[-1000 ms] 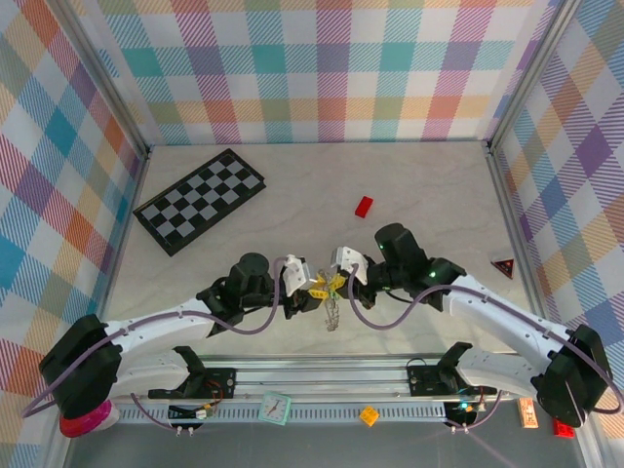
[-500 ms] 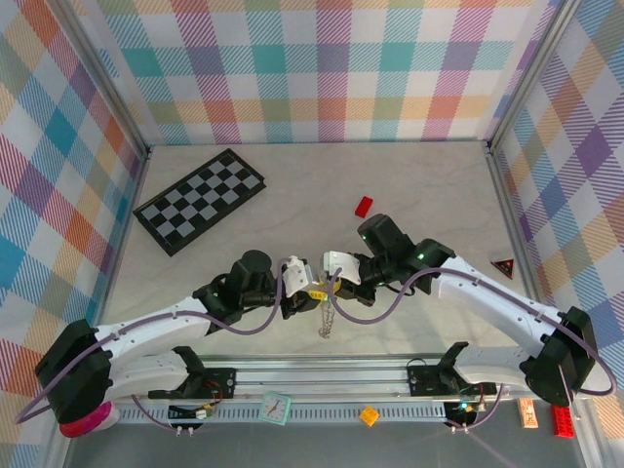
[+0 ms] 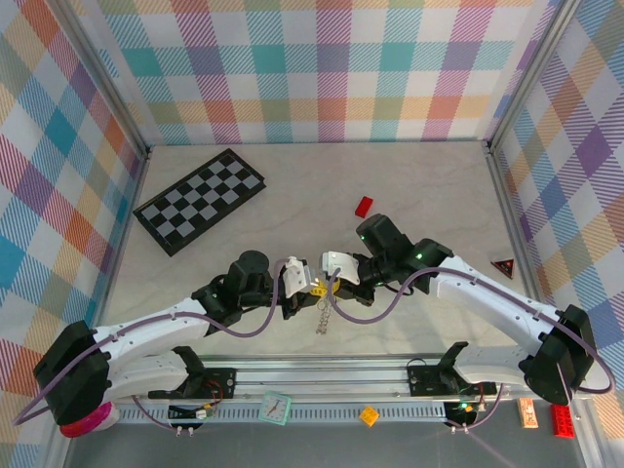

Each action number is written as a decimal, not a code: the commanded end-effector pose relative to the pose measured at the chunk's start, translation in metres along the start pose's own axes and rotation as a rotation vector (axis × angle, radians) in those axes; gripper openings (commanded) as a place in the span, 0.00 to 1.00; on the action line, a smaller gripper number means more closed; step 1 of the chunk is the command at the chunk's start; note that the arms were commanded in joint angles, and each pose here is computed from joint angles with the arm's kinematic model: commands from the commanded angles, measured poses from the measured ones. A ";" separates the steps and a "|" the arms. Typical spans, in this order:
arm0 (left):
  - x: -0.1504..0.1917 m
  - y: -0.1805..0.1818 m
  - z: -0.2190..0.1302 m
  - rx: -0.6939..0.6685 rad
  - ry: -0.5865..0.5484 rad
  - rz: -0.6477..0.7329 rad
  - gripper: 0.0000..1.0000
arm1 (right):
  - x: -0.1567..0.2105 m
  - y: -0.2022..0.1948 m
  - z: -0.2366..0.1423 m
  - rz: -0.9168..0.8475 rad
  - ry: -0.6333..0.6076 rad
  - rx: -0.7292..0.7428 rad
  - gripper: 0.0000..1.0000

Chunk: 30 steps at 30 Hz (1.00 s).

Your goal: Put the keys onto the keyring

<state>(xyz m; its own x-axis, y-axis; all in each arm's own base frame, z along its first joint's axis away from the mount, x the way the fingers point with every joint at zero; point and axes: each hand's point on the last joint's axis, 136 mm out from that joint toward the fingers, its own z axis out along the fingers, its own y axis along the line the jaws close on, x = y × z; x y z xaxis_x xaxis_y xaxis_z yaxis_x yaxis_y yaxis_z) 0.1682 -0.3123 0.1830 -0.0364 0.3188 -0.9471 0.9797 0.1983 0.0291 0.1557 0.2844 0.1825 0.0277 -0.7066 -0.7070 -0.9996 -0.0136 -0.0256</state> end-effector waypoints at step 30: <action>-0.010 -0.010 -0.007 0.007 -0.256 0.002 0.00 | 0.001 0.002 0.009 0.218 -0.293 -0.038 0.22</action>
<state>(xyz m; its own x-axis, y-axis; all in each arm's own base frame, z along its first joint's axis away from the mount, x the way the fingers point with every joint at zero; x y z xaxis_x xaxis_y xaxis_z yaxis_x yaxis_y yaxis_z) 0.1633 -0.3083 0.1744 -0.0366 0.1505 -0.9879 0.9747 0.2237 -0.0020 0.1588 0.2864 0.1741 -0.1995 -0.4833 -0.8524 -0.9795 0.1247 0.1585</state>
